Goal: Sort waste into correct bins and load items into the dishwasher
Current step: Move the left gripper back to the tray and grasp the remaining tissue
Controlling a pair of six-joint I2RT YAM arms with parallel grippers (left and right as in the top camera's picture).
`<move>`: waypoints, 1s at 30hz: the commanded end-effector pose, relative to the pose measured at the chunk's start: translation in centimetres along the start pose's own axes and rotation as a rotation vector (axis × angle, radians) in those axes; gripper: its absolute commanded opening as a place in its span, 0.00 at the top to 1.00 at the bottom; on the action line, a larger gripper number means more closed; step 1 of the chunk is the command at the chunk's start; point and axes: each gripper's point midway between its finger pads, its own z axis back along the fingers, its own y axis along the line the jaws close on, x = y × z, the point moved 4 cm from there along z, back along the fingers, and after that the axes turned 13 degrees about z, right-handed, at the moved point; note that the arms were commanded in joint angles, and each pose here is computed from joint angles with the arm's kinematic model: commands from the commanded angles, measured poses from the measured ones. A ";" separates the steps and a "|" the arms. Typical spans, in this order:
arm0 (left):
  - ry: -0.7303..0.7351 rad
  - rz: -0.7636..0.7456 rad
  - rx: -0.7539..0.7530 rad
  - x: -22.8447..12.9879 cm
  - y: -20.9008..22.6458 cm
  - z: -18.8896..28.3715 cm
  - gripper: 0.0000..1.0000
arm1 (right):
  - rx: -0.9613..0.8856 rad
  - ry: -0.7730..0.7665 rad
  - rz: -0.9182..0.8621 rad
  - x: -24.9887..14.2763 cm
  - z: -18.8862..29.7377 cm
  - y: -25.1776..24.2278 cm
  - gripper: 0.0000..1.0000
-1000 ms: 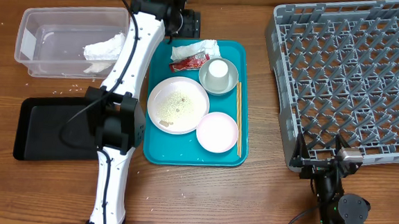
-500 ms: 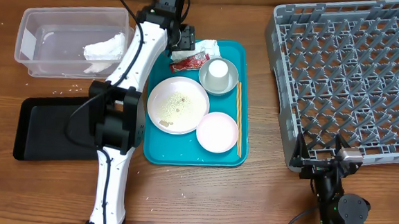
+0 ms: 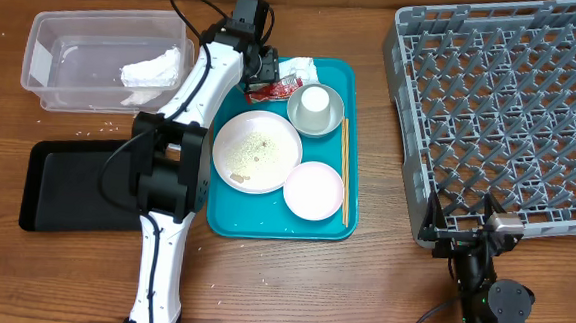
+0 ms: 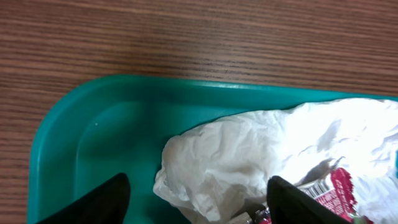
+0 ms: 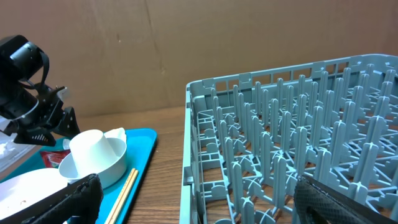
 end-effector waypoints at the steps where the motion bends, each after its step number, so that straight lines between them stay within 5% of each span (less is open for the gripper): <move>1: 0.014 0.013 0.010 -0.7 0.4 -0.9 0.32 | -0.002 -0.002 0.001 -0.2 0.0 0.0 0.00; 22: 0.030 0.027 0.023 -1.8 1.1 -2.2 0.46 | -0.002 -0.002 0.001 -0.2 0.0 0.0 0.00; 30: 0.005 0.028 0.006 -0.8 0.4 -1.3 0.80 | -0.002 -0.002 0.001 -0.2 0.0 0.0 0.00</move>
